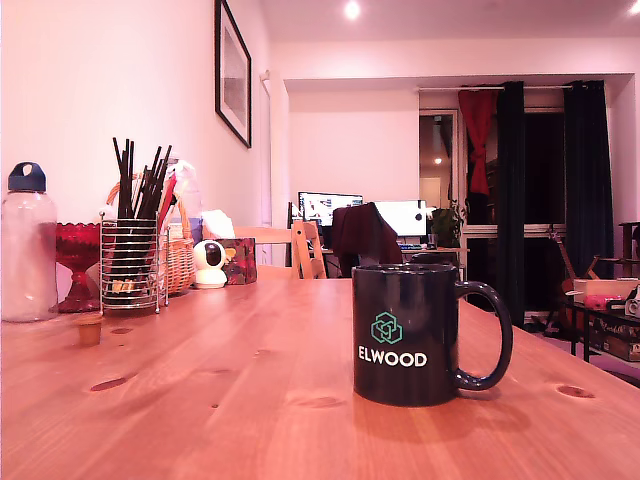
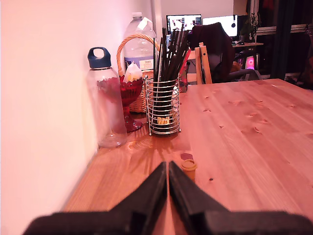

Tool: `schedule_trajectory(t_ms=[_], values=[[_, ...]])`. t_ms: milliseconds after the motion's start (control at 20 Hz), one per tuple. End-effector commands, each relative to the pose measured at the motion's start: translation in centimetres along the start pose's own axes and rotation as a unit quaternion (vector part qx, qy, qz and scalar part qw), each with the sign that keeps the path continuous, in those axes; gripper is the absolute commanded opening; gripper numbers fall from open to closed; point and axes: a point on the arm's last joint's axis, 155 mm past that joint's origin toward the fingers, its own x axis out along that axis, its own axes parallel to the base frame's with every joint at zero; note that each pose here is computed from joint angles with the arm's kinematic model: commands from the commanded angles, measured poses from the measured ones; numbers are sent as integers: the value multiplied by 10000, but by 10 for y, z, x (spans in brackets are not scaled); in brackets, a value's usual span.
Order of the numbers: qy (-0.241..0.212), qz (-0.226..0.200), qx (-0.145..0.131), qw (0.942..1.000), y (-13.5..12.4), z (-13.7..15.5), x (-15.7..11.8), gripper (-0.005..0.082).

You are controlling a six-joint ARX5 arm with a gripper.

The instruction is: Pick the coffee capsule and then drop it inside the coffee cup in front of you

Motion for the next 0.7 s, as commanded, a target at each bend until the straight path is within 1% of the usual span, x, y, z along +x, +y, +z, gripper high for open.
schedule_trajectory(t_ms=[0,300,400,500,650], values=[[646,-643,-138,9957,-25,-32,-5,-11],[650,-648,-139,9957,-26,-32,-5,-11],[653,-669,-233,9953,-27,-32,-5,-11],[666,-701,-437,9944,-28,-32,-5,-11],[557,-710,-440,9949,-28,-26,-4,-11]])
